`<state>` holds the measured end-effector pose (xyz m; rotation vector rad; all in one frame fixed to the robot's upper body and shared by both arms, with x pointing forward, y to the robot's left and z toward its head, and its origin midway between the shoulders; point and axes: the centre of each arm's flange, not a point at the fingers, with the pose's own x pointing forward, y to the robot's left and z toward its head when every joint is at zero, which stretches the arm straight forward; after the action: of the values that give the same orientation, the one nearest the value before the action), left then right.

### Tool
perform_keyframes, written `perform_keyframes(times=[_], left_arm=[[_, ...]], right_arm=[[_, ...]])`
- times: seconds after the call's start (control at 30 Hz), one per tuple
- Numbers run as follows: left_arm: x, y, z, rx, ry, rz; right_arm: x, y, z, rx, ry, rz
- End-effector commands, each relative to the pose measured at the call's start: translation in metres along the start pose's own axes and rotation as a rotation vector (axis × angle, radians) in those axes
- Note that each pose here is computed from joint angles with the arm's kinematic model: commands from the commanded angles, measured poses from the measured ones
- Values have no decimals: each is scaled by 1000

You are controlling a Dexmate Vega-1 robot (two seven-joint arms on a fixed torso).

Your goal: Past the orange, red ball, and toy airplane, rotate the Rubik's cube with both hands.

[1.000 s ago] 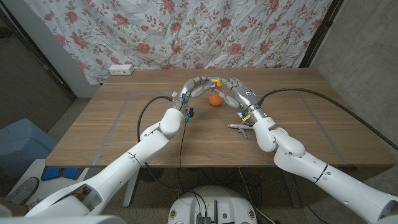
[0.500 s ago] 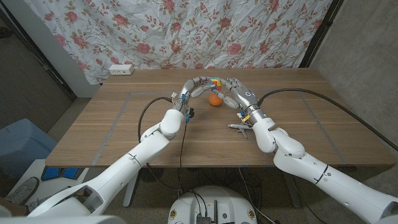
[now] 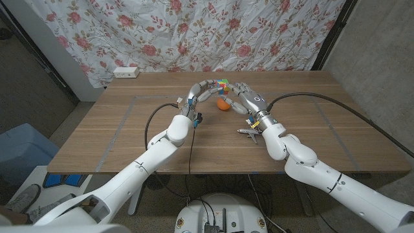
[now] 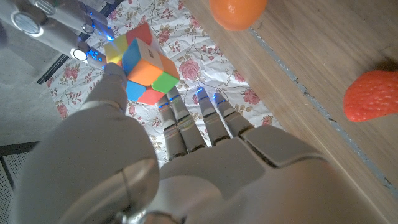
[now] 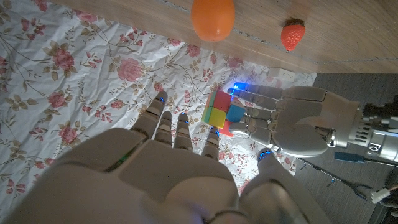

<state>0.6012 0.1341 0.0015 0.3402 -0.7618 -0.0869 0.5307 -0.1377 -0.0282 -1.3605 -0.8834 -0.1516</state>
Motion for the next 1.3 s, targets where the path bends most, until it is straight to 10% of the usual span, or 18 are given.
perform_keyframes(times=[0.03, 1.3], left_arm=[[0, -2, -2, -47, 5, 8], [4, -10, -8, -182, 25, 16]], right_arm=[[-4, 3, 2, -5, 1, 11], [-5, 15, 4, 6, 3, 45]])
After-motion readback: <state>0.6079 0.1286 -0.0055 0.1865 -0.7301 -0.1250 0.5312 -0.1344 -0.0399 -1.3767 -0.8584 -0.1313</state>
